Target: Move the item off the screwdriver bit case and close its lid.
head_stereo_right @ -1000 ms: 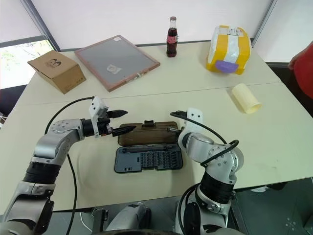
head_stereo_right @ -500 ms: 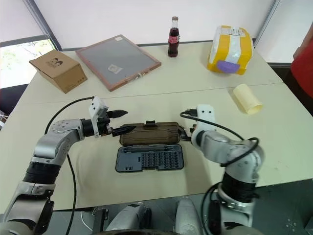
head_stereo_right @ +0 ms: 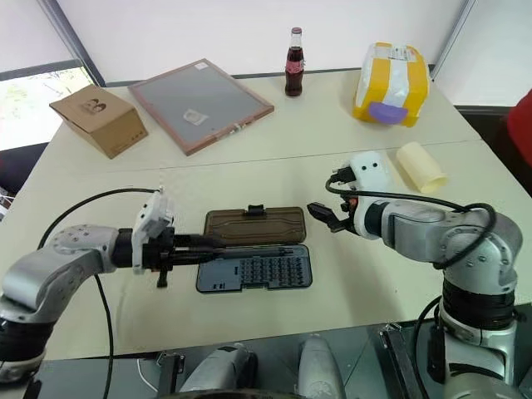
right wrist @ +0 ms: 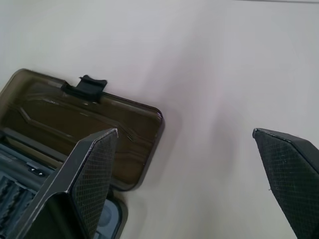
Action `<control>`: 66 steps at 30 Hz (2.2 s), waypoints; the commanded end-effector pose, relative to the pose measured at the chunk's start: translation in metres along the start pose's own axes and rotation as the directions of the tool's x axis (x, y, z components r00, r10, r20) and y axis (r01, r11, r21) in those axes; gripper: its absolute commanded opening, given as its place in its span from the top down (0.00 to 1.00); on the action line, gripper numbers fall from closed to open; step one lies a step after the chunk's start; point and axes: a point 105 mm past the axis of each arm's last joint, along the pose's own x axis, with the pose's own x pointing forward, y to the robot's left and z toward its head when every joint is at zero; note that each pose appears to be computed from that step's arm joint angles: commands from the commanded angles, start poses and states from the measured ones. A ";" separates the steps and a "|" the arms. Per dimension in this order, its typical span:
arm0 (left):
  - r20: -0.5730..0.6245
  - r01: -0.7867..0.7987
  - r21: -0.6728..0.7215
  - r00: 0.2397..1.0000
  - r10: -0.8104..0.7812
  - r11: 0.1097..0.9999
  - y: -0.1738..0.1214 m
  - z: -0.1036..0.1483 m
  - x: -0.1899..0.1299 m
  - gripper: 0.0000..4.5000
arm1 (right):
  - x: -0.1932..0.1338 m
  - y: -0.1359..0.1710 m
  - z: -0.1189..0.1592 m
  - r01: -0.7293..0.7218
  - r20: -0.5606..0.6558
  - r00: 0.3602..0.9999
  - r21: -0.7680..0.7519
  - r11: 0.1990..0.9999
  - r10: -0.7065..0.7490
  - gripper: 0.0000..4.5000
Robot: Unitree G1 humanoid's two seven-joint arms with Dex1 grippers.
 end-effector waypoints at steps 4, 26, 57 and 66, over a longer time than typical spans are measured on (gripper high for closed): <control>-0.127 -0.011 0.137 0.992 0.029 0.991 -0.006 -0.025 0.005 0.99 | 0.015 -0.003 0.018 -0.028 0.066 0.997 -0.165 0.986 0.039 0.00; -0.234 -0.073 0.133 0.967 0.103 0.988 -0.012 -0.081 0.010 0.99 | 0.079 0.010 0.026 -0.310 -0.107 0.950 -0.409 0.859 0.292 0.00; -0.172 -0.173 0.026 0.969 0.175 0.985 -0.009 -0.098 0.019 1.00 | 0.111 0.001 -0.017 -0.437 -0.306 0.896 -0.739 0.514 0.321 1.00; -0.171 -0.167 0.027 0.971 0.170 0.986 -0.005 -0.101 0.021 1.00 | 0.063 0.027 0.014 -0.303 -0.148 0.912 -0.873 0.383 0.383 1.00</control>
